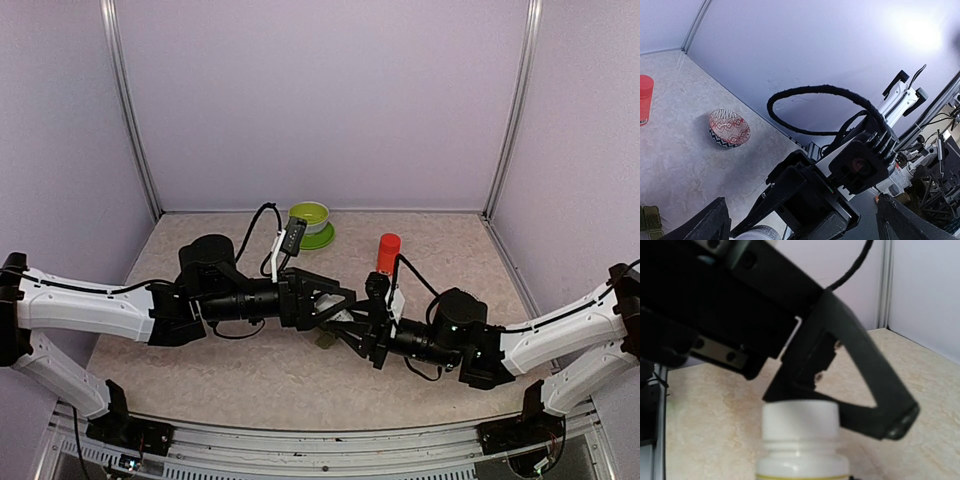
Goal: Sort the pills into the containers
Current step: Screw the lid of the pill bottle onto the pill bottle.
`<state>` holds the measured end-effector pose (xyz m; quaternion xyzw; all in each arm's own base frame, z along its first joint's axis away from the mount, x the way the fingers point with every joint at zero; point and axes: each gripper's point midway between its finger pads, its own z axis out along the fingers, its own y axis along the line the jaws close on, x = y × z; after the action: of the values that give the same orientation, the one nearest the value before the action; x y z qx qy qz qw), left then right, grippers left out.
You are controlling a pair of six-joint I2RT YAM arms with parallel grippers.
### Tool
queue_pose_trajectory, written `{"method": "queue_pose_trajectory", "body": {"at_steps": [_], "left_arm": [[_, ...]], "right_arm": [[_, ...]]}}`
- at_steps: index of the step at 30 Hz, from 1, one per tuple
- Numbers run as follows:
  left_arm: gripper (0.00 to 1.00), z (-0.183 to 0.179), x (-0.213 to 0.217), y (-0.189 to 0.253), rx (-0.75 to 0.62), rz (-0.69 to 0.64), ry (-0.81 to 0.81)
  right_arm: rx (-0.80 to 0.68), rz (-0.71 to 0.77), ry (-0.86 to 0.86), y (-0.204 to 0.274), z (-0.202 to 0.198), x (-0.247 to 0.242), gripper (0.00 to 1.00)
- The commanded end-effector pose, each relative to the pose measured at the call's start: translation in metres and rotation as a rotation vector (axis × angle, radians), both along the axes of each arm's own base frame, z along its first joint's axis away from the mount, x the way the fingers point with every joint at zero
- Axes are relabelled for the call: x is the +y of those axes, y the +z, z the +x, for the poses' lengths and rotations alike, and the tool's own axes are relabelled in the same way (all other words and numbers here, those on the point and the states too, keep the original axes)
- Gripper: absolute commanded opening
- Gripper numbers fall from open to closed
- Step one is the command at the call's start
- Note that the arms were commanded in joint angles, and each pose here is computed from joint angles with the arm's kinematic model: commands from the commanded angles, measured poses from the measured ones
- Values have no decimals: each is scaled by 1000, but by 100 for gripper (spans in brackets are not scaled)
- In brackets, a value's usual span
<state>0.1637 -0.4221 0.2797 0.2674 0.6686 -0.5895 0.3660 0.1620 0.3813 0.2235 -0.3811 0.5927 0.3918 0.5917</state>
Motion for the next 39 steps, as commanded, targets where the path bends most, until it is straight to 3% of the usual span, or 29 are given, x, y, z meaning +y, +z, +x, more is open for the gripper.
{"method": "queue_pose_trajectory", "body": {"at_steps": [1,7,17,39], "left_arm": [[99,-23,-2,24,-38,-83,-89],[99,-7,7,17,-51,-31,17],[99,-13,4,13,-30,-30,-21],[99,-29,-4,23,-48,-73,-92]], "right_arm": [[6,3,-5,2,2,4,23],[-13,31,-26,14,1,-10,23],[-43,12,-152,21,16,-29,23],[18,-28,-14,-6,4,10,23]]}}
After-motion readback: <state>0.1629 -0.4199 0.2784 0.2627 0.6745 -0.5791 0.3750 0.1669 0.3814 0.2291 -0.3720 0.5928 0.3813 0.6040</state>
